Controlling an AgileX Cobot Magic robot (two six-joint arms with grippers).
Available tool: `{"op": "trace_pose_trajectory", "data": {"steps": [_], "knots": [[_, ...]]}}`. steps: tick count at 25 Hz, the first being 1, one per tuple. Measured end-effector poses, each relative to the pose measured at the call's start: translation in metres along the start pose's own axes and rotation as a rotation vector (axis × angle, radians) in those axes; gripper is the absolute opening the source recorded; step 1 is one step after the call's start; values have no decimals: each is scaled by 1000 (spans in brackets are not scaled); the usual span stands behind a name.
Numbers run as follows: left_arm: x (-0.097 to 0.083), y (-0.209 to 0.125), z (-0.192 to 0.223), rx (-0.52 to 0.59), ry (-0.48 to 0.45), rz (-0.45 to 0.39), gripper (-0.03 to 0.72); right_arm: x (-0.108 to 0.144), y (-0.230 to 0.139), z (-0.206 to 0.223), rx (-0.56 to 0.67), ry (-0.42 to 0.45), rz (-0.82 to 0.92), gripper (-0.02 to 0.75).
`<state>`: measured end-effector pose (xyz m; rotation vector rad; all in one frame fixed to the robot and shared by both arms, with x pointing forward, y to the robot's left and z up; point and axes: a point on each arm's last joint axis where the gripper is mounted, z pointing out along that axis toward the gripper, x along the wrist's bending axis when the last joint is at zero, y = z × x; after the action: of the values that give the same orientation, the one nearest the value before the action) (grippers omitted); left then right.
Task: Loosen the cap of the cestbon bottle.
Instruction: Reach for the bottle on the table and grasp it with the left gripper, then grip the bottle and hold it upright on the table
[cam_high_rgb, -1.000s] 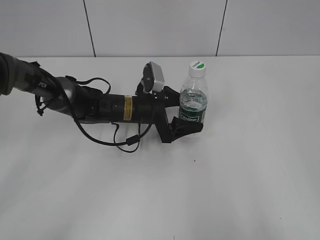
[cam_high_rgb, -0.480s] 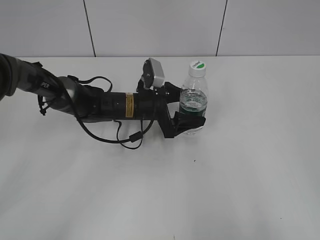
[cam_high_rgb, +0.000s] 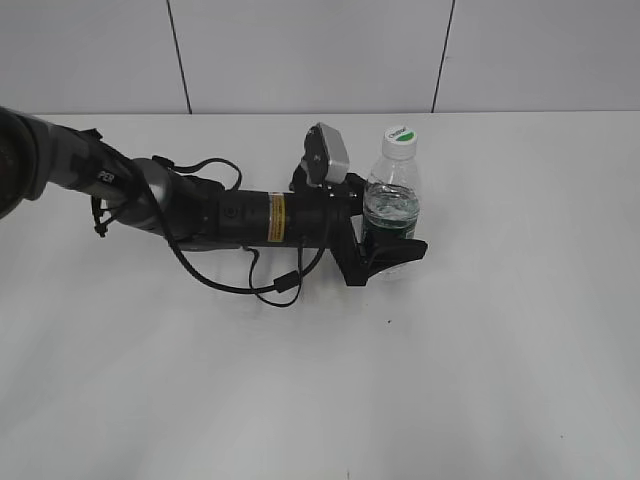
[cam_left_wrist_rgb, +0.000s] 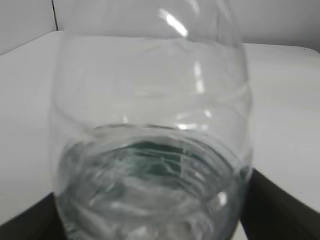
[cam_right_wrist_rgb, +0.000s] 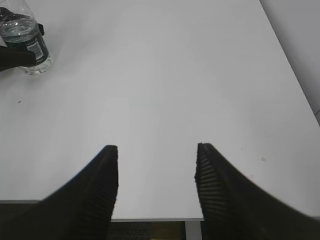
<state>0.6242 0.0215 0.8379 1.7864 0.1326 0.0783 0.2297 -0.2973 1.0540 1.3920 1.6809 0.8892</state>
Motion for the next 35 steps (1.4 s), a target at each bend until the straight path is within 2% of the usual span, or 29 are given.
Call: {"op": "trace_pose_trajectory", "data": {"steps": [10, 16, 23, 29, 31, 35], "knots": [[1, 0, 0, -6, 14, -10, 503, 0, 0, 0, 0, 0, 0, 389], [1, 0, 0, -8, 18, -14, 410, 0, 0, 0, 0, 0, -1, 389], [1, -1, 1, -25, 12, -20, 409, 0, 0, 0, 0, 0, 0, 389], [-5, -2, 1, -52, -44, -13, 409, -1, 9, -7, -53, -7, 28, 389], [-7, -2, 1, -49, -69, -2, 409, -2, 17, -6, -31, 5, 38, 389], [-11, 2, 0, -24, -117, 19, 409, -2, 45, 8, 88, 64, 68, 389]]}}
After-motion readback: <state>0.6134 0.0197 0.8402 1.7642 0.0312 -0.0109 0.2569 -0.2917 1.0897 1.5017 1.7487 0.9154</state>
